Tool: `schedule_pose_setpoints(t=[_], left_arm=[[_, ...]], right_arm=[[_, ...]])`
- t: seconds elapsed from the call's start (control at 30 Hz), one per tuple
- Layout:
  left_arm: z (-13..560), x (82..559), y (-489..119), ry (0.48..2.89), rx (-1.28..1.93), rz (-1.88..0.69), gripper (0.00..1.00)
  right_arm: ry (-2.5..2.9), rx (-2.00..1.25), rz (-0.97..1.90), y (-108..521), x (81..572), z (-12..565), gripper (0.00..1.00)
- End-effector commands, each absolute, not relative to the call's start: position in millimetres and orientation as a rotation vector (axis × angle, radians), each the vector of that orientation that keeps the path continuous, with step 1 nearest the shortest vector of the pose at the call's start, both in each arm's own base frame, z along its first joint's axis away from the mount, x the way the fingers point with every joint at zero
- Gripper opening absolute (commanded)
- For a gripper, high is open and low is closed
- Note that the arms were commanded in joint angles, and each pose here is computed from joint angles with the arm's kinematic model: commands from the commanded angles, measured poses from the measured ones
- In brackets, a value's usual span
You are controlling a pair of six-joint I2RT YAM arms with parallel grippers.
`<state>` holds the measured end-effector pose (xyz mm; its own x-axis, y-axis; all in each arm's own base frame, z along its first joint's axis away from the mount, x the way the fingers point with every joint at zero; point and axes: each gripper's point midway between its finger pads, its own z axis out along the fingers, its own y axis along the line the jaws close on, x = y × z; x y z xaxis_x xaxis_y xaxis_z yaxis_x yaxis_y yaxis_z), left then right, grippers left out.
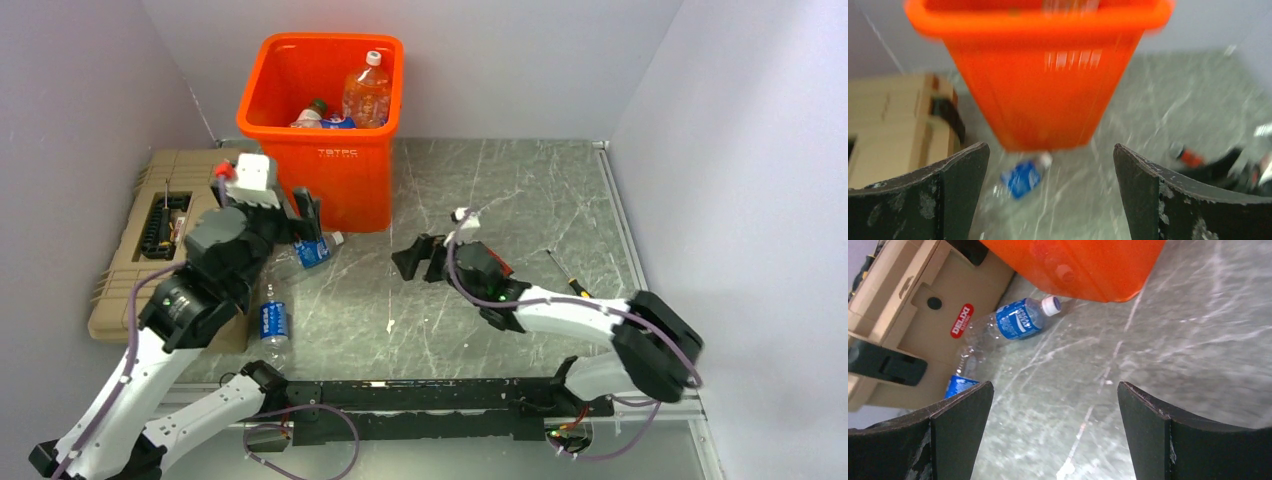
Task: Put the plastic bottles in the bin
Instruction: Place the plastic bottle in the trash bin, then pick up the plastic bottle at the center of the board.
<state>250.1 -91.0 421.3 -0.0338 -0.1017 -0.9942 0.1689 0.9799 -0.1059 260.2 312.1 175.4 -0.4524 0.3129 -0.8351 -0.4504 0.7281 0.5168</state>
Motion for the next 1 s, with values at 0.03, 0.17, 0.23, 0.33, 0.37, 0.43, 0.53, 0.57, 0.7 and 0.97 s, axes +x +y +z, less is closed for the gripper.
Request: schedule_pose_setpoints(t=[0.03, 0.17, 0.23, 0.33, 0.37, 0.43, 0.53, 0.57, 0.7, 0.97], left_arm=[[359.5, 228.7, -70.6, 1.724, -0.006, -0.18, 0.99], [331.0, 219.2, -63.6, 1.812, -0.016, -0.152, 0.99], [319.3, 215.4, -60.7, 1.852, -0.029, -0.14, 0.99], [303.3, 209.6, -58.0, 1.878, -0.053, -0.148, 0.99], [300.6, 207.9, -58.3, 1.871, -0.057, -0.163, 0.99], [294.2, 204.7, -57.8, 1.859, -0.073, -0.187, 0.98], [288.3, 201.6, -56.2, 1.835, -0.097, -0.214, 0.98], [286.6, 201.0, -55.4, 1.827, -0.107, -0.22, 0.98], [276.2, 201.7, -52.4, 1.819, -0.118, -0.206, 0.98], [271.7, 196.6, -34.9, 1.762, -0.209, -0.182, 0.98]], right_arm=[[1.798, 0.026, 1.241, 383.9, 283.3, 207.4, 1.0], [1.854, 0.178, 1.354, 413.0, 310.8, 173.2, 0.99], [1.859, 0.271, 1.405, 426.0, 325.8, 161.9, 0.98], [1.894, 0.396, 1.47, 440.6, 352.7, 138.8, 0.93], [1.903, 0.444, 1.49, 444.6, 359.6, 132.6, 0.92], [1.923, 0.492, 1.485, 452.2, 369.8, 118.2, 0.91], [1.949, 0.554, 1.485, 463.7, 379.6, 104.5, 0.91], [1.956, 0.579, 1.491, 467.7, 382.2, 100.1, 0.91], [1.98, 0.699, 1.503, 478.6, 394.0, 78.7, 0.91], [2.056, 0.844, 1.48, 506.9, 389.9, 50.0, 0.89]])
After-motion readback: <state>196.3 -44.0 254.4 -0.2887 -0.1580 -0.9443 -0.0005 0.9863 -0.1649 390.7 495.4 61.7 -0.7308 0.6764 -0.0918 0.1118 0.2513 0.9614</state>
